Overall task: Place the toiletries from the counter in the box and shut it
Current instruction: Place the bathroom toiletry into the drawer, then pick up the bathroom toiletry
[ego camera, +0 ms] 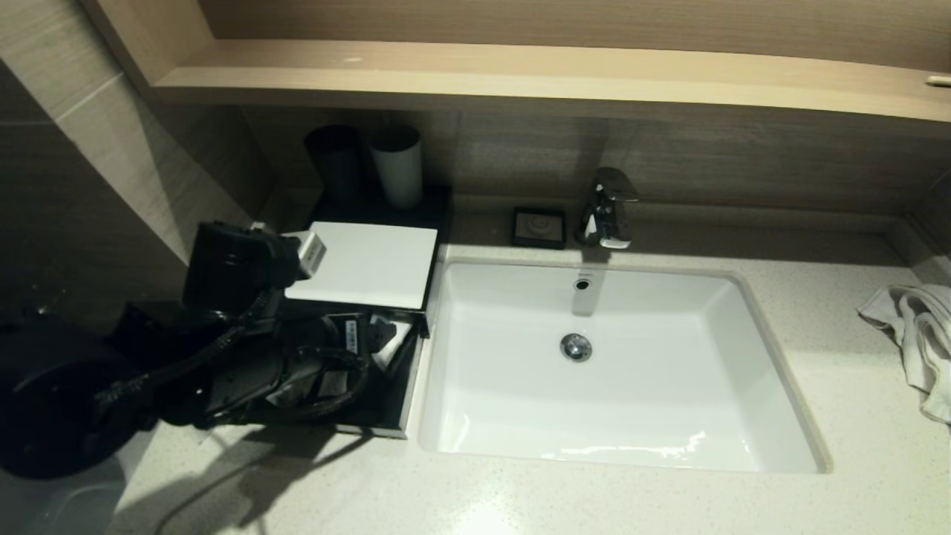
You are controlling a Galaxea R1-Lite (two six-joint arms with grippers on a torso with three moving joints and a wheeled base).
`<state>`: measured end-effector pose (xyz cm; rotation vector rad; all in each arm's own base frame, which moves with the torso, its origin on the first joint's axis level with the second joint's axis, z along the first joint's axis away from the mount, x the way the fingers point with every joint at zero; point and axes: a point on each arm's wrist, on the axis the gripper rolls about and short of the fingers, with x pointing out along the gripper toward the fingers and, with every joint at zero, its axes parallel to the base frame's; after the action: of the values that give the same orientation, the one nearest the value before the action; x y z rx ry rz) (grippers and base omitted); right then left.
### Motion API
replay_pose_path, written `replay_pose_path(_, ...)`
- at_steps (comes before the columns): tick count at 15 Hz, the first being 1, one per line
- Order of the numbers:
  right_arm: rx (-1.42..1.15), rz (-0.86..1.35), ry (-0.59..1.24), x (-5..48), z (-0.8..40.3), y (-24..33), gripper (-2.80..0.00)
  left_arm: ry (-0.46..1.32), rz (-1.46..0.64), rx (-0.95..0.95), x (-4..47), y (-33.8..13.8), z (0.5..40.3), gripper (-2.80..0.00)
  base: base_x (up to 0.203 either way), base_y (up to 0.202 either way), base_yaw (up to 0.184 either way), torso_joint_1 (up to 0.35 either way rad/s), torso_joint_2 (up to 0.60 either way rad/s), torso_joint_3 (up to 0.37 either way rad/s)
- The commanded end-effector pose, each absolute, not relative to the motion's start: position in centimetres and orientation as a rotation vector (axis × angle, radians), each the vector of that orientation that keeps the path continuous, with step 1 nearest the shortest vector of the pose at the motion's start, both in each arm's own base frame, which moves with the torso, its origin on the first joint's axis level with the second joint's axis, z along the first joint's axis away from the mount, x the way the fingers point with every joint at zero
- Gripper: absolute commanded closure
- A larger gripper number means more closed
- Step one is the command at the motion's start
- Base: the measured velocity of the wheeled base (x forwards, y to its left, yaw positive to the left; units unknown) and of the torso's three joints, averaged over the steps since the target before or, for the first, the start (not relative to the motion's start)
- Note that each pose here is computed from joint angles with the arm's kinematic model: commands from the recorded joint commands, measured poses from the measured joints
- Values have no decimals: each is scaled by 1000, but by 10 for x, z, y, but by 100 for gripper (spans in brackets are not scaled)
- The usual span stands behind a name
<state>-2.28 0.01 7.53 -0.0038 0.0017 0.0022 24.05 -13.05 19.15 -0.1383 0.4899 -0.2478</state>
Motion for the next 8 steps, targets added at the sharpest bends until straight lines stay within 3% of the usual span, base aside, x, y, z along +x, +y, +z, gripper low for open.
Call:
replay_pose_path(1, -5, 3, 2, -23, 75, 0, 0, 444, -240, -156, 226, -122, 205, 0, 0, 0, 0, 0, 0, 0)
replay_pose_path(8, -5, 3, 2, -23, 75, 0, 0, 403, -104, -186, 203, -78, 229, 0, 0, 0, 0, 0, 0, 0)
